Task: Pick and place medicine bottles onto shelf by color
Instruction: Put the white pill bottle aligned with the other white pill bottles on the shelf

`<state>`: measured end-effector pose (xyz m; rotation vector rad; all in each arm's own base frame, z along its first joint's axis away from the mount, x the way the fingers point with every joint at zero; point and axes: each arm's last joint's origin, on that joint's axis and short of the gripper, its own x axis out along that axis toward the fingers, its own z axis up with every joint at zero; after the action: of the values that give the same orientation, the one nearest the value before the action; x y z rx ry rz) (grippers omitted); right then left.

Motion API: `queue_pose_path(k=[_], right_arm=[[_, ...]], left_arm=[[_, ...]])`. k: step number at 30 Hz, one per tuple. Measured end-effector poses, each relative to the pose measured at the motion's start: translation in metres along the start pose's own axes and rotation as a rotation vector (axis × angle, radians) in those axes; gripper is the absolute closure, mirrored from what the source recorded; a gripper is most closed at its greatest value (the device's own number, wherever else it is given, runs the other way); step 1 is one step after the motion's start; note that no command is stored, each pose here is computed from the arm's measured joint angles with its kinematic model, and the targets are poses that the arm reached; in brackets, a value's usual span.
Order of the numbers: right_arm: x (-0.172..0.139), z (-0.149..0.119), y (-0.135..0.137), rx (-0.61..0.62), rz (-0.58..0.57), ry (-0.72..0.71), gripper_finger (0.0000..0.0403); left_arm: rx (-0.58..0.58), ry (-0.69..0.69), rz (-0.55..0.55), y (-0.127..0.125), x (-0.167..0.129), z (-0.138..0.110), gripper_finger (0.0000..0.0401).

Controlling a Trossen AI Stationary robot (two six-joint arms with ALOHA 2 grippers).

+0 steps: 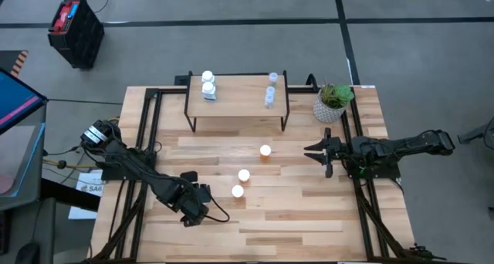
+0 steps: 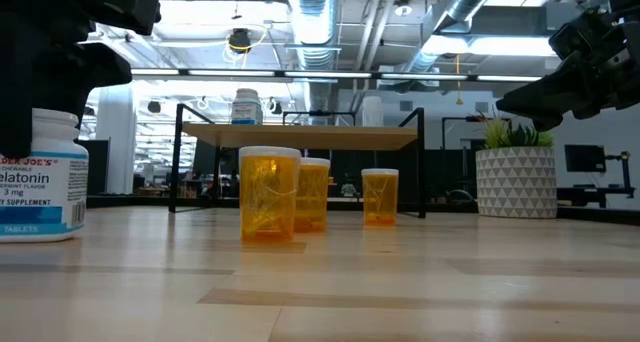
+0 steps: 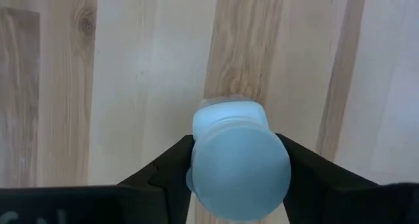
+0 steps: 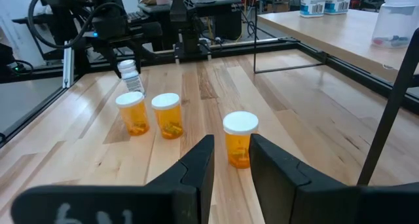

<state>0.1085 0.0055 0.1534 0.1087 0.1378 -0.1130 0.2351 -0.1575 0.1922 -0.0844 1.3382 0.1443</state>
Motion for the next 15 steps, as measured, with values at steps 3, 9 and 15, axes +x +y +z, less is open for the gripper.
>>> queue_pose_path(k=[3, 9, 15], right_arm=[[0.0, 0.0, 0.0, 0.0, 0.0, 0.0, 0.0283], [0.0, 0.0, 0.0, 0.0, 0.0, 0.0, 0.0283], [0.0, 0.0, 0.0, 0.0, 0.0, 0.0, 0.0283]], left_arm=[[0.039, 0.003, -0.004, 0.0, -0.003, 0.001, 0.0254], [0.168, 0.002, 0.031, 0.004, -0.036, 0.012, 0.0245], [0.276, -0.067, 0.147, 0.026, -0.09, 0.032, 0.024]])
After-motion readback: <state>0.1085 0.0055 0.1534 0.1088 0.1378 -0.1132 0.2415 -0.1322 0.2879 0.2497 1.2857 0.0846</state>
